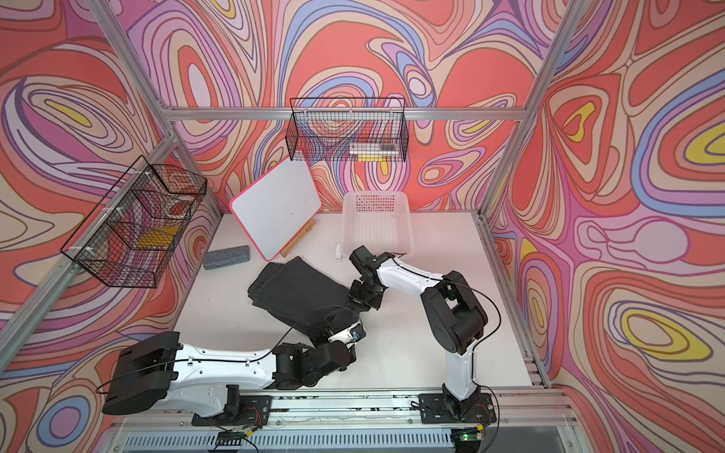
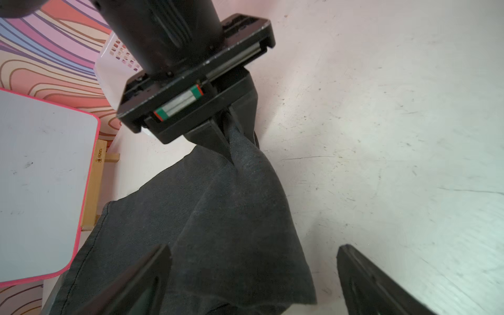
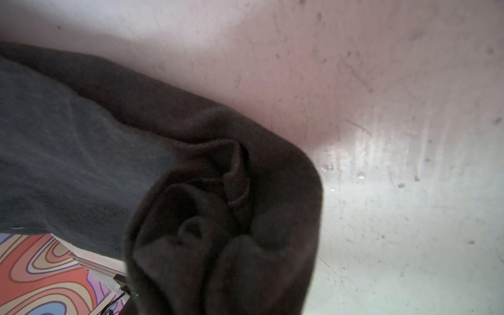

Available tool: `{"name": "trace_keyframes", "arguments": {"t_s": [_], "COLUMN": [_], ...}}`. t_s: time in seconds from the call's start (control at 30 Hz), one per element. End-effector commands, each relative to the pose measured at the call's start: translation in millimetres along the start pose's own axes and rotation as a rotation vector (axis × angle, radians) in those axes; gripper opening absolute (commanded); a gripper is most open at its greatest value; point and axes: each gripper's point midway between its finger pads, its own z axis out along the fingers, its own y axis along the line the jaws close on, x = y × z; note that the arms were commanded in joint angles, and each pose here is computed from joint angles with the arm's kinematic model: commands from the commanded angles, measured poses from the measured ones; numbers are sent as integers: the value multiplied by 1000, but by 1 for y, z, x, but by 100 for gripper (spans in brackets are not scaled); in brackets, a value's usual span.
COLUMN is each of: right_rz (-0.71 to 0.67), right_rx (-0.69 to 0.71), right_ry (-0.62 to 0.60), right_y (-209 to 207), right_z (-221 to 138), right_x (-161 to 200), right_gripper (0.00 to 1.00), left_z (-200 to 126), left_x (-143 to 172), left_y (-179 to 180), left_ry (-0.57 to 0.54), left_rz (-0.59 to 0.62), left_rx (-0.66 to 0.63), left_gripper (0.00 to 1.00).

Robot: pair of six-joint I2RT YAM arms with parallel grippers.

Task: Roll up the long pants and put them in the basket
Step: Roll the long pant at the center of the board.

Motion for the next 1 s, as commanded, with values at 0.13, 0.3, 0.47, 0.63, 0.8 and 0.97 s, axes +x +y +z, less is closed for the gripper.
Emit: {"name": "trace_keyframes", "arguments": {"t_s": [0.13,0.3,0.47,0.63,0.8,0.97], "right_rz": [-58,-99,-119,-232,-327,-311], "right_rx": [-92,-126,-161,-293,-430,-530], "right_ry": [98,157,154,14,-128,-83], "right_y": [16,21,22,45,53,41], "right_z": [-7,-11,-23,-63,-113,-92], "right_x": [18,30,29,10,1,24], "right_gripper": [0,0,5,68,98,98], "left_z": [27,37,32,15,2,3], "left_x": [23,27,36,58,70,66], "left_y": [12,21,21,10,17,14], "left_ry": [78,92,129,149,144,175], "left_rz": [-7,-110,-279,-731,-1094,-1306], "left_rx": [-94,-28,88,354,476,585], "left_gripper": [94,54,0,0,0,0]}}
